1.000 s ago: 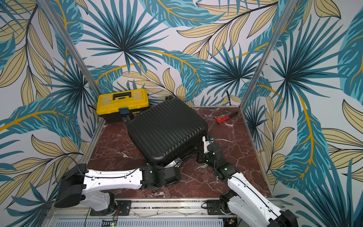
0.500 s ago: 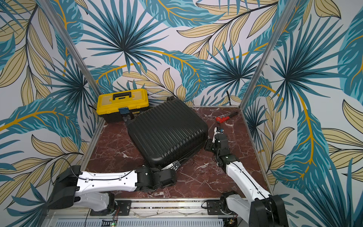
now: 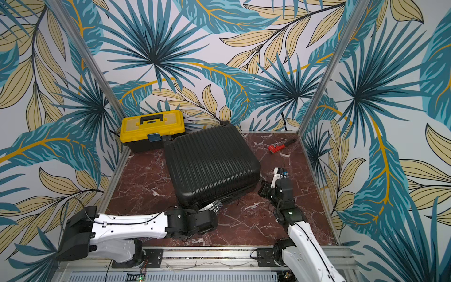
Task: Open the suitcase zippers
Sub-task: Unzip the zipper on the suitcase.
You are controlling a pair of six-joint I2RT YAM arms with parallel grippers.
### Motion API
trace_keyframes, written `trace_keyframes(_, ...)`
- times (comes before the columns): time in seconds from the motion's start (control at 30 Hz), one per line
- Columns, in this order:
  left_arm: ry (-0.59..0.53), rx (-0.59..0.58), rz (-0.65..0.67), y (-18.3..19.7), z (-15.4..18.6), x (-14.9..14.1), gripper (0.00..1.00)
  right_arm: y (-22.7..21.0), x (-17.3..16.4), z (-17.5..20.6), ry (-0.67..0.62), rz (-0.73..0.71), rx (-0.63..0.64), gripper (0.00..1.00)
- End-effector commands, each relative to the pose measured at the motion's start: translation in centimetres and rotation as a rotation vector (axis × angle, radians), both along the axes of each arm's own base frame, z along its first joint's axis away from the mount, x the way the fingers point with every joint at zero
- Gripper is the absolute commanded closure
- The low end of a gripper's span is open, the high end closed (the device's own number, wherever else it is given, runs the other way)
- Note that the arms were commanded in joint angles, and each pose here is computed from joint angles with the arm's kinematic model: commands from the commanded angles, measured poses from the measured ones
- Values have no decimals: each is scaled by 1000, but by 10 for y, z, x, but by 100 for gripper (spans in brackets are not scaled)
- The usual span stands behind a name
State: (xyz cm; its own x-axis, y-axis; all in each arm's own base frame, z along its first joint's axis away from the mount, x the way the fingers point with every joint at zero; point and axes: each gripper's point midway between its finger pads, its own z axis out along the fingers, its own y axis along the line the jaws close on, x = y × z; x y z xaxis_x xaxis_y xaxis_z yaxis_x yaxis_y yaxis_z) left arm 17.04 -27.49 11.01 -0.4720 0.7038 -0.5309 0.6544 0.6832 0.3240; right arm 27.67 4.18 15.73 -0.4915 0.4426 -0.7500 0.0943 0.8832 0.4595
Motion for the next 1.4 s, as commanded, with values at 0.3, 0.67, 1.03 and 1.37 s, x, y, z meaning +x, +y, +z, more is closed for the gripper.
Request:
trace_keyframes(0.3, -5, -192, 398, 43, 30, 70, 4, -7, -66, -32, 141, -84, 104, 100)
trace_keyframes(0.67, 169, -499, 593, 42, 63, 115, 5, 52, -85, -46, 201, 166, 64, 100)
trace_keyframes(1.03, 589, -1005, 1057, 58, 47, 39, 9, 102, -66, -43, 168, 217, -16, 100)
trace_keyframes(1.37, 703, -1092, 1081, 11, 15, 68, 22, 125, -70, -39, 142, 256, 3, 100)
